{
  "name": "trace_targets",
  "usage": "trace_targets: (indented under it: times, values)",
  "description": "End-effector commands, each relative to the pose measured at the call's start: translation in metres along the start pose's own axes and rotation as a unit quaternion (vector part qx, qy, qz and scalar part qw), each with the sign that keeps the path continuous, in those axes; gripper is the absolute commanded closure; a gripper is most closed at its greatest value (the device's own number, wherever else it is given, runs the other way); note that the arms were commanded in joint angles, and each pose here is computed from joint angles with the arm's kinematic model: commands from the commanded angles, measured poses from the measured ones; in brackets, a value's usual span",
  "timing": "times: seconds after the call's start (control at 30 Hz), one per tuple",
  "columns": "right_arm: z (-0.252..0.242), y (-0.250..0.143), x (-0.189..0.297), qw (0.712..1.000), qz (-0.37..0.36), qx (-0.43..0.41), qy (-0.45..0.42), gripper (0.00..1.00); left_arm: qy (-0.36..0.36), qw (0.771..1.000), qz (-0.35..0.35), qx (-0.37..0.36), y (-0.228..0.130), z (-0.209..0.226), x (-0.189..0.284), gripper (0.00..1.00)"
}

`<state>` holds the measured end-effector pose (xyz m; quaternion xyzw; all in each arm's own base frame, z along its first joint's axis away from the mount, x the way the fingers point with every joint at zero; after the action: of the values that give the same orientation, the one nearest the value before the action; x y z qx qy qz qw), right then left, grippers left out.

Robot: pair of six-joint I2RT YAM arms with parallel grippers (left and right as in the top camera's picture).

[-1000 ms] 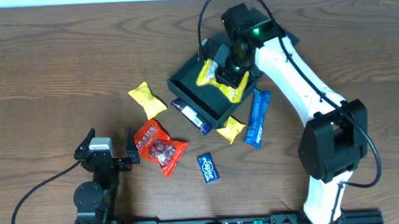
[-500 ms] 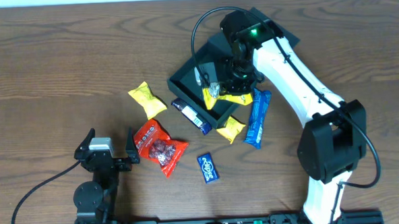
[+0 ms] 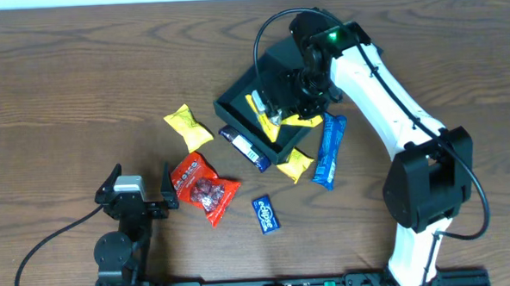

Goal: Pack container
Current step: 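Carry the yellow bag left and lower it into the box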

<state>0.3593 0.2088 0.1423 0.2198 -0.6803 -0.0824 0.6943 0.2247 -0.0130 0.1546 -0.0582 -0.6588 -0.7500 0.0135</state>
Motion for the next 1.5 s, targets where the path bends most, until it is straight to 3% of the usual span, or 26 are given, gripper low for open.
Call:
trace_targets:
  times: [0.0,0.2,0.5,0.67,0.87,1.17,1.3,1.37,1.47]
  values:
    - [0.001,0.002,0.006,0.999,0.01,0.048,0.0,0.84,0.009,1.0,0.028,0.005,-0.016,0.002,-0.001,0.05]
    - [0.013,-0.007,0.002,0.992,0.066,0.101,0.026,0.85,0.008,1.0,0.028,0.005,-0.016,0.002,-0.001,0.05]
    - [-0.015,-0.014,-0.012,0.979,0.098,0.178,-0.009,0.85,0.009,1.0,0.028,0.005,-0.016,0.002,-0.001,0.05]
    - [-0.019,-0.006,-0.018,0.98,0.073,0.184,-0.016,0.84,0.009,1.0,0.028,0.006,-0.016,0.002,-0.001,0.05]
    - [-0.03,-0.013,-0.045,0.98,0.07,0.183,-0.01,0.85,0.009,1.0,0.028,0.005,-0.016,0.002,-0.001,0.05]
    - [-0.032,-0.033,-0.056,0.985,0.069,0.16,0.006,0.8,0.009,1.0,0.028,0.006,-0.016,0.002,-0.001,0.05]
    - [-0.025,-0.039,-0.054,0.987,0.076,0.138,0.023,0.83,0.009,1.0,0.028,0.006,-0.016,0.002,-0.001,0.05]
    - [-0.012,-0.043,-0.052,0.988,0.078,0.125,0.051,0.81,0.009,1.0,0.028,0.006,-0.016,0.002,-0.001,0.05]
    - [-0.007,-0.045,-0.051,0.988,0.079,0.119,0.062,0.66,0.009,1.0,0.028,0.005,-0.016,0.002,-0.001,0.05]
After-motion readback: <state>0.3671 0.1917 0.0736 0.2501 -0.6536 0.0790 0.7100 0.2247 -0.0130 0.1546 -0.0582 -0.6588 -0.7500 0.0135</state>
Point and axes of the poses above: each gripper's point midway between its finger pads, its own x axis back along the fingers, its own z axis along the line the jaws close on, y = z × x, the point moved 2 cm from there along x, back along the fingers, and after that the axes turned 10 degrees about -x, right-handed, at the moved point
